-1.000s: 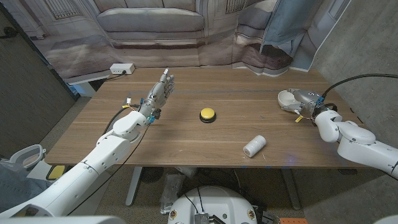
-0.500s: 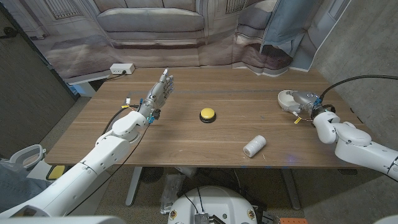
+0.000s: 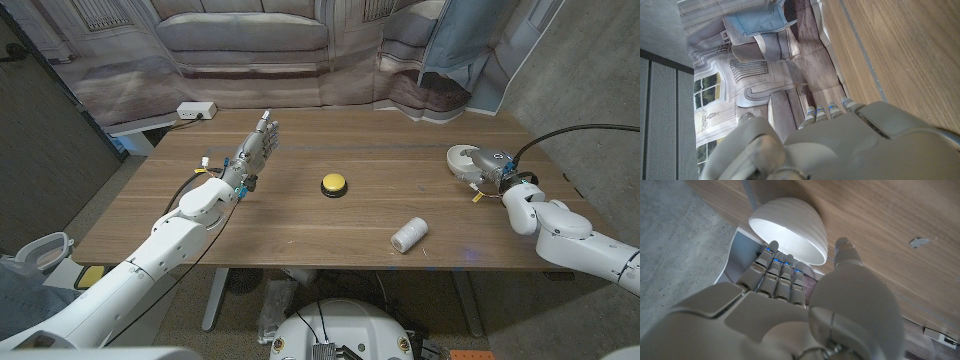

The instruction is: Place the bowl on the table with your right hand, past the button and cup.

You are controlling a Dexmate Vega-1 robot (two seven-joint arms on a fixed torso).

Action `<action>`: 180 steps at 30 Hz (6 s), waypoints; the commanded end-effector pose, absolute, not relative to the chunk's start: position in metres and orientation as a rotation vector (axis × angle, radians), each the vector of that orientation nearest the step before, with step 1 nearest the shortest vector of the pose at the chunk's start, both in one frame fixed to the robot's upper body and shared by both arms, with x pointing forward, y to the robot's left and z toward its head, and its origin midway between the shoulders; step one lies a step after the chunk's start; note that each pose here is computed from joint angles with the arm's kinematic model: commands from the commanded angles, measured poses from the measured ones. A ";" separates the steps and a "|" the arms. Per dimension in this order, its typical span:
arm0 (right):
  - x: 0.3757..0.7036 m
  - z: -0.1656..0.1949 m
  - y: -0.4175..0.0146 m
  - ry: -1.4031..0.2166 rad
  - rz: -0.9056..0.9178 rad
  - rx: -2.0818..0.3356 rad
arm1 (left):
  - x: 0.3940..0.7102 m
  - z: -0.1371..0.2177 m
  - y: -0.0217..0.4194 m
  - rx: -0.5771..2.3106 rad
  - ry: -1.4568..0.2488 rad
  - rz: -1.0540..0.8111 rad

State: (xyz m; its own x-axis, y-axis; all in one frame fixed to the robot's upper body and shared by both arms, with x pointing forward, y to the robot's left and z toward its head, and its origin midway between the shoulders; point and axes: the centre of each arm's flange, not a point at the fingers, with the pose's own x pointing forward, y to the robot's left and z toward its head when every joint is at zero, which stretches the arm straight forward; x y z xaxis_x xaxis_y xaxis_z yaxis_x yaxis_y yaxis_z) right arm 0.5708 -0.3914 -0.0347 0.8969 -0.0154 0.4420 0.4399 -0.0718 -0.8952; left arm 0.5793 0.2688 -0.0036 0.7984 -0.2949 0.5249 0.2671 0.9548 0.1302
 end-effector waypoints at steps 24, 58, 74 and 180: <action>0.588 -0.047 -0.394 -0.328 -0.435 -1.647 | 0.582 -0.004 0.268 0.054 -0.562 -0.307; 0.594 -0.061 -0.402 -0.341 -0.508 -1.724 | 0.581 -0.009 0.269 0.050 -0.555 -0.306; 0.596 -0.066 -0.401 -0.332 -0.506 -1.730 | 0.584 -0.010 0.267 0.044 -0.554 -0.315; 0.540 0.007 -0.389 -0.482 -0.660 -1.667 | 0.591 0.003 0.267 0.056 -0.561 -0.326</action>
State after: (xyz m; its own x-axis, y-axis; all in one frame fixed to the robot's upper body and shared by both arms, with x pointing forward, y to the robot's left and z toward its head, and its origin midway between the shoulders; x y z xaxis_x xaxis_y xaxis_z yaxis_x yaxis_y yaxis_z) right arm 0.5483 -0.3906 -0.0060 0.7548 -0.0439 0.6544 0.6392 -0.1744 -0.7490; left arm 0.5917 0.2645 0.0011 0.7919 -0.3211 0.5194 0.2939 0.9460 0.1369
